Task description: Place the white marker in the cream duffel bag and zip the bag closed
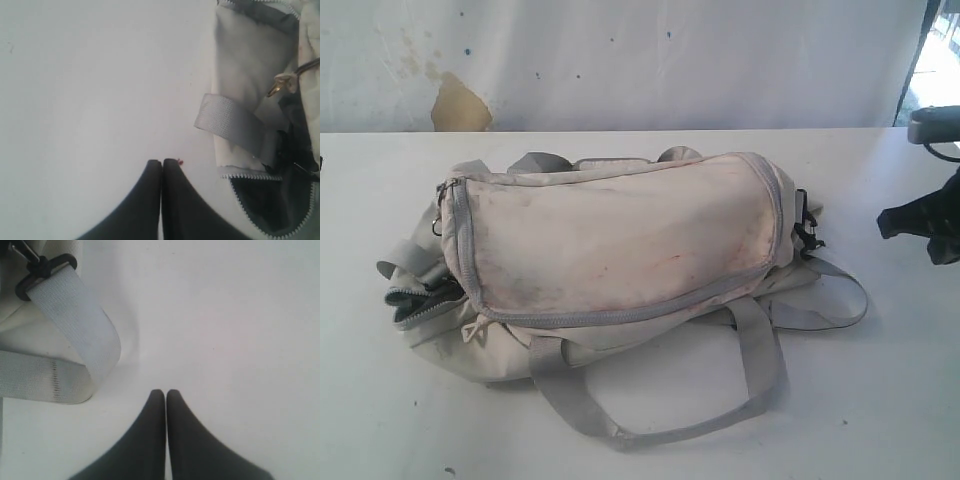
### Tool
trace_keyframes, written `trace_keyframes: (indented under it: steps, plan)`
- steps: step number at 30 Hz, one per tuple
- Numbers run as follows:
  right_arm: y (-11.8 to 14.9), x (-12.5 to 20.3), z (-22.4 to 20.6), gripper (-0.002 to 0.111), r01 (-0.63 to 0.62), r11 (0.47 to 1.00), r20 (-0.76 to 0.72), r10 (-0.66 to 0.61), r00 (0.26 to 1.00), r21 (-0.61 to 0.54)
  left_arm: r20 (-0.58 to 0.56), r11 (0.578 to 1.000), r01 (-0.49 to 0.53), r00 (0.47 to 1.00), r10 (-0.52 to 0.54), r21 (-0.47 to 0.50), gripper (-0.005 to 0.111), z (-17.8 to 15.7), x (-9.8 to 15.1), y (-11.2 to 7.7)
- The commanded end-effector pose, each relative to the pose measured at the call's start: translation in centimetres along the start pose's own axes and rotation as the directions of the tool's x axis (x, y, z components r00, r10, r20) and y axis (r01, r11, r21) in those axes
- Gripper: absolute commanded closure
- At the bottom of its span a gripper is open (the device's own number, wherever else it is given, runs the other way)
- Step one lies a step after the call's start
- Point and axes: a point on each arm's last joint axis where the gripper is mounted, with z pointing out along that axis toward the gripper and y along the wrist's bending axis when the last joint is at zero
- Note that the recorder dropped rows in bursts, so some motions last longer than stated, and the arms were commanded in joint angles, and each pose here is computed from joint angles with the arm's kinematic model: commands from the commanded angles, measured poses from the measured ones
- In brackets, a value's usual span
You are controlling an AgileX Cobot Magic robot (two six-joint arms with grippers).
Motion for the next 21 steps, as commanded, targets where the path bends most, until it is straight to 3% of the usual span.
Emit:
trace_keyframes:
  steps: [1,10,21]
  plan:
    - [-0.3,0.1,-1.5,0.108,0.002,1.000,0.034,-0.002,0.999,0.015,0.053,1.000,-0.007,0.999,0.007,0.003,0.107,-1.7,-0.1,-0.2]
    - [-0.4,0.4,-5.1,0.108,0.000,1.000,0.142,-0.004,0.990,0.031,0.092,0.999,-0.041,0.995,0.042,-0.009,0.107,-3.2,1.1,-0.2]
    - [-0.4,2.0,-8.7,0.108,-0.012,0.999,0.229,0.002,0.973,0.040,0.271,0.999,-0.038,0.962,0.044,-0.027,0.107,-7.3,4.0,-0.5]
